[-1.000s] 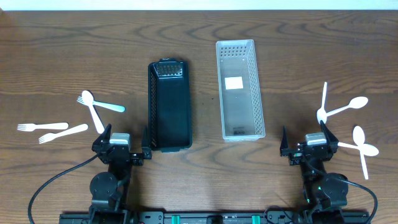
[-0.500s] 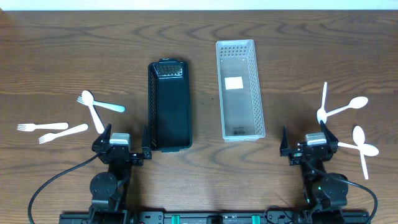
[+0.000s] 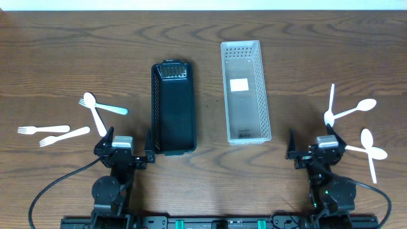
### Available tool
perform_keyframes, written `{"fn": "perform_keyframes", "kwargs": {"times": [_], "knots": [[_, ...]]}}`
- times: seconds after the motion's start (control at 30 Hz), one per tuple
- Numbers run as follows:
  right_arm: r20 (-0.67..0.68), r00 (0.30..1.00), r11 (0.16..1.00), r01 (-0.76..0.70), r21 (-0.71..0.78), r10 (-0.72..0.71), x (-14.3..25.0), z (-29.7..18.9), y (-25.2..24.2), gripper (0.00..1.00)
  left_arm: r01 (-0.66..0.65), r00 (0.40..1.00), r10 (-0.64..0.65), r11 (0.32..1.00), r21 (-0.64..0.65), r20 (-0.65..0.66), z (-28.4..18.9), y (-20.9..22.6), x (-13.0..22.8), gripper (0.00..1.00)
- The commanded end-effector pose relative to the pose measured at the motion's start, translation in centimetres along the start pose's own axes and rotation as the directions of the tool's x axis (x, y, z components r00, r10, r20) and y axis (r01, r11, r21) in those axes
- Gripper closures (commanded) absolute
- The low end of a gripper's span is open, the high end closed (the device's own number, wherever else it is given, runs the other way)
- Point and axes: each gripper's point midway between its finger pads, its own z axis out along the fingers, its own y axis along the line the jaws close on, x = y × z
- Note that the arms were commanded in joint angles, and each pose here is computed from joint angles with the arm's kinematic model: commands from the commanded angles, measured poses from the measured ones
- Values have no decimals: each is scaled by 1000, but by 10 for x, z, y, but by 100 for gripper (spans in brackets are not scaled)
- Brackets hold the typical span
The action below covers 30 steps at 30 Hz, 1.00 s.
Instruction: Pack container
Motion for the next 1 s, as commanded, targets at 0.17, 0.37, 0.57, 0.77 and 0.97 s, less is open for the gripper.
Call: {"fn": "perform_keyframes", "kwargs": {"times": [0.17, 0.37, 0.57, 0.77, 0.97], "knots": [[67, 979, 979, -187, -84, 192, -38, -5, 11, 1, 220, 975, -224, 968, 122, 16, -12, -19, -41, 2], [62, 997, 997, -47, -58, 50, -111, -6, 5, 1, 191, 981, -188, 978, 79, -44, -23, -11, -118, 2], [-183, 982, 997, -54, -52, 43, -146, 27, 3, 1, 131, 952, -120, 991, 20, -280, 12, -4, -155, 2], [-557, 830, 998, -62, -19, 41, -127, 57, -4, 1, 126, 765, -172, 985, -117, -621, 50, 25, -124, 2], [-804, 593, 997, -80, -9, 40, -83, 78, -3, 1, 147, 612, -264, 964, -221, -745, 78, 56, -78, 2]]}}
